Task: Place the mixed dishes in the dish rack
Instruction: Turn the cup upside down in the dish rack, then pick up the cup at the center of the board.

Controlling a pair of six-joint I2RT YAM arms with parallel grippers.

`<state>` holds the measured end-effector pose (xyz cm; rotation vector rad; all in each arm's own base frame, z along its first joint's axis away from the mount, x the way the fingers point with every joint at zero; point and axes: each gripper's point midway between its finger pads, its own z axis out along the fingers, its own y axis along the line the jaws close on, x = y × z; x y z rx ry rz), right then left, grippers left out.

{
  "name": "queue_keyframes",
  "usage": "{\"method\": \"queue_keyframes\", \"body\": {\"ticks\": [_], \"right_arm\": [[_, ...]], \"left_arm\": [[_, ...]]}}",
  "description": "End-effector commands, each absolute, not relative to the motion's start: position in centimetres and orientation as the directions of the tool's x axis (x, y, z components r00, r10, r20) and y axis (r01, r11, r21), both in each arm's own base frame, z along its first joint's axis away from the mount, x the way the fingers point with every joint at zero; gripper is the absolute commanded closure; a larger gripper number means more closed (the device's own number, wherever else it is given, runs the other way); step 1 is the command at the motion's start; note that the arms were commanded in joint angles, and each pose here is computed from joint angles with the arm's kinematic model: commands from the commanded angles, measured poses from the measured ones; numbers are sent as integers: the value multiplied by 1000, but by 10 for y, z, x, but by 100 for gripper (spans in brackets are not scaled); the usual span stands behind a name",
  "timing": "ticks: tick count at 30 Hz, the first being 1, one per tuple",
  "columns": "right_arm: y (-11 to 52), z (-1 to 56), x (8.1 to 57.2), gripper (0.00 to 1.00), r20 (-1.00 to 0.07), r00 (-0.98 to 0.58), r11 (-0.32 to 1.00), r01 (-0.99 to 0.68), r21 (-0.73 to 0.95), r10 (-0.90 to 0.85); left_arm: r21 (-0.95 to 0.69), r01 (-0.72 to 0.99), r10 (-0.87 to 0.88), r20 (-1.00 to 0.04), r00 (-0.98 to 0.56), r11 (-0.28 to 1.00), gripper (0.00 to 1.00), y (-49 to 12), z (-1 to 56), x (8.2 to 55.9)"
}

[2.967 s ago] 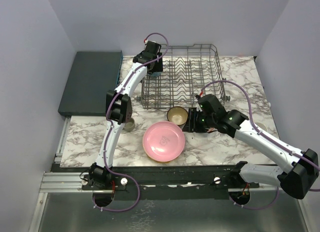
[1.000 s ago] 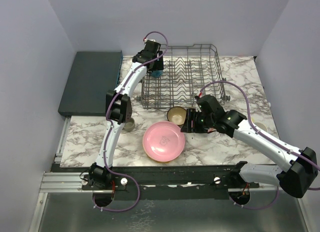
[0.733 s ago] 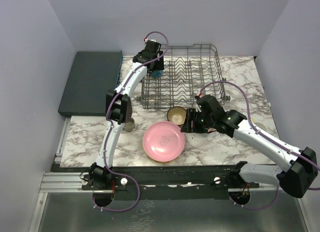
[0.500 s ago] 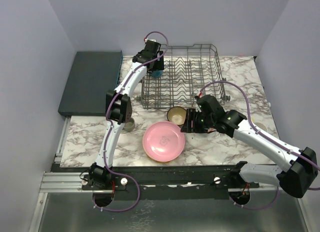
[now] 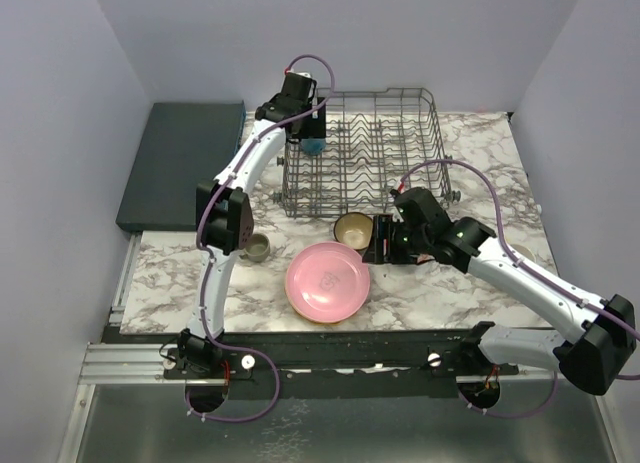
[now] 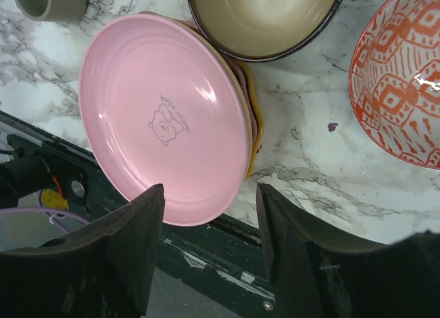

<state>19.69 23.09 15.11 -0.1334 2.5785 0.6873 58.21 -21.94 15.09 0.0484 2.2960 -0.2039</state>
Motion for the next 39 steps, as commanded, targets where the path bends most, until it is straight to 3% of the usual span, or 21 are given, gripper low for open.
{"method": "queue_keyframes", "body": {"ticks": [1,15,39], "right_arm": [[219,170,201,38,-514,-858,891,-214,400,25],[150,193,218,36,-570,-821,992,-53,118,24],[31,238,244,37,-606,-716,930,345,124,346]], "left_arm": [[-153,173,-6,-766,-643,973,9,-231,191,558],[-203,293,63,-717,-694,934,10,-245,211,468],[-313,410,102,-676,-730,857,10,-247,206,317]]}}
